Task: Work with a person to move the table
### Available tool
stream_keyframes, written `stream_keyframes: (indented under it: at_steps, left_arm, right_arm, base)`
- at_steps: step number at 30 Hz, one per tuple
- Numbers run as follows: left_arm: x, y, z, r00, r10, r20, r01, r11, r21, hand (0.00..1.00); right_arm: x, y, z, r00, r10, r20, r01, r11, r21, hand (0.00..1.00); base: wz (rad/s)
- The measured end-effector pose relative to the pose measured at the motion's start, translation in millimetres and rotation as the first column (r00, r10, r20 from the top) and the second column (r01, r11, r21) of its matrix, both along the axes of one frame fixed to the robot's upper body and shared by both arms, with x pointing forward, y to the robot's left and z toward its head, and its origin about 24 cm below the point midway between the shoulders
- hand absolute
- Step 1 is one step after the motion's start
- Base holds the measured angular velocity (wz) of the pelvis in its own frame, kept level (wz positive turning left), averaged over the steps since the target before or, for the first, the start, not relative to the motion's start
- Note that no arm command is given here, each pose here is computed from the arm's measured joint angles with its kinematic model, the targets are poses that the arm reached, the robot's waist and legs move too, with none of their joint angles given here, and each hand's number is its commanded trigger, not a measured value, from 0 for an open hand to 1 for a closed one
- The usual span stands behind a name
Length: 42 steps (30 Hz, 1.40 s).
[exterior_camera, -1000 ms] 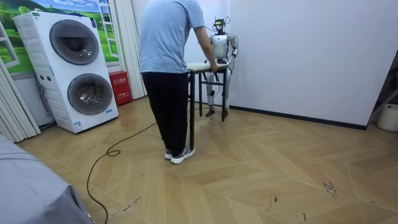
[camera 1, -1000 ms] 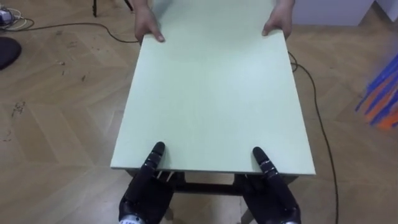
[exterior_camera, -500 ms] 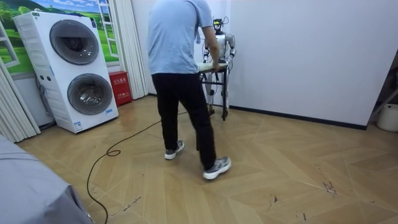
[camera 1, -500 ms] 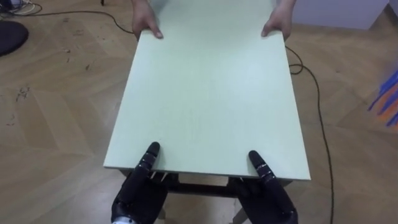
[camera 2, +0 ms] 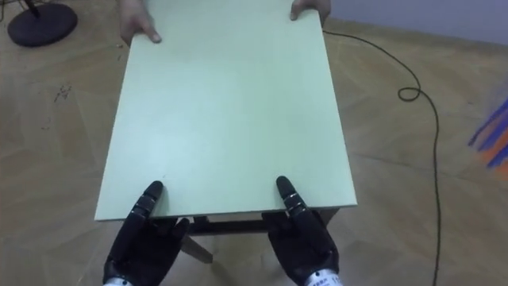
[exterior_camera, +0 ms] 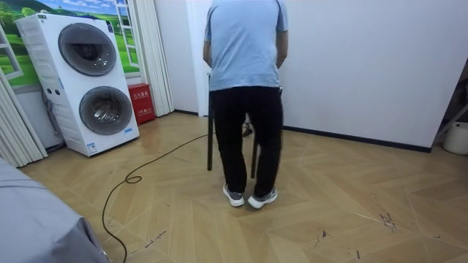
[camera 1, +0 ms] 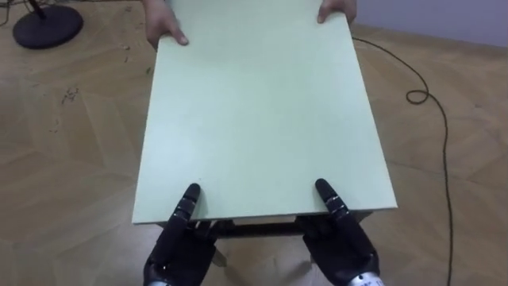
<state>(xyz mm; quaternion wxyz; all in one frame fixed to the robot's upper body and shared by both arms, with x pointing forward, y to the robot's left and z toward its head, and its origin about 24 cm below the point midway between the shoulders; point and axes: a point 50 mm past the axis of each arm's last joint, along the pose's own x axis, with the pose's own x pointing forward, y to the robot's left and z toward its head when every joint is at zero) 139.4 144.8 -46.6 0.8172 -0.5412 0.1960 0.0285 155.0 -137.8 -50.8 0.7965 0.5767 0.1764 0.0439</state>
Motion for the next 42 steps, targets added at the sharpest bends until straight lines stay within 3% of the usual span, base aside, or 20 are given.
stream_keyframes:
  at_steps: [19, 33, 42]
  left_arm:
    - [-4, -11.8, -2, 1.0, -0.006, -0.019, 0.005, 0.998, -0.057, 1.0]
    - [-3, -9.1, -2, 0.999, 0.03, -0.021, -0.031, 0.998, -0.059, 1.0]
    - [-2, -3.8, 0, 1.0, 0.018, -0.004, -0.018, 1.0, -0.01, 1.0]
  right_arm:
    - [5, -9, 5, 1.0, -0.009, 0.019, 0.01, 0.998, -0.055, 1.0]
    - [12, 0, 7, 1.0, 0.016, 0.016, -0.015, 0.999, -0.051, 1.0]
    - [2, 1, 3, 1.0, -0.009, -0.015, 0.008, 0.999, -0.032, 1.0]
  base:
    - [0.49]
    - [0.21]
    - [0.78]
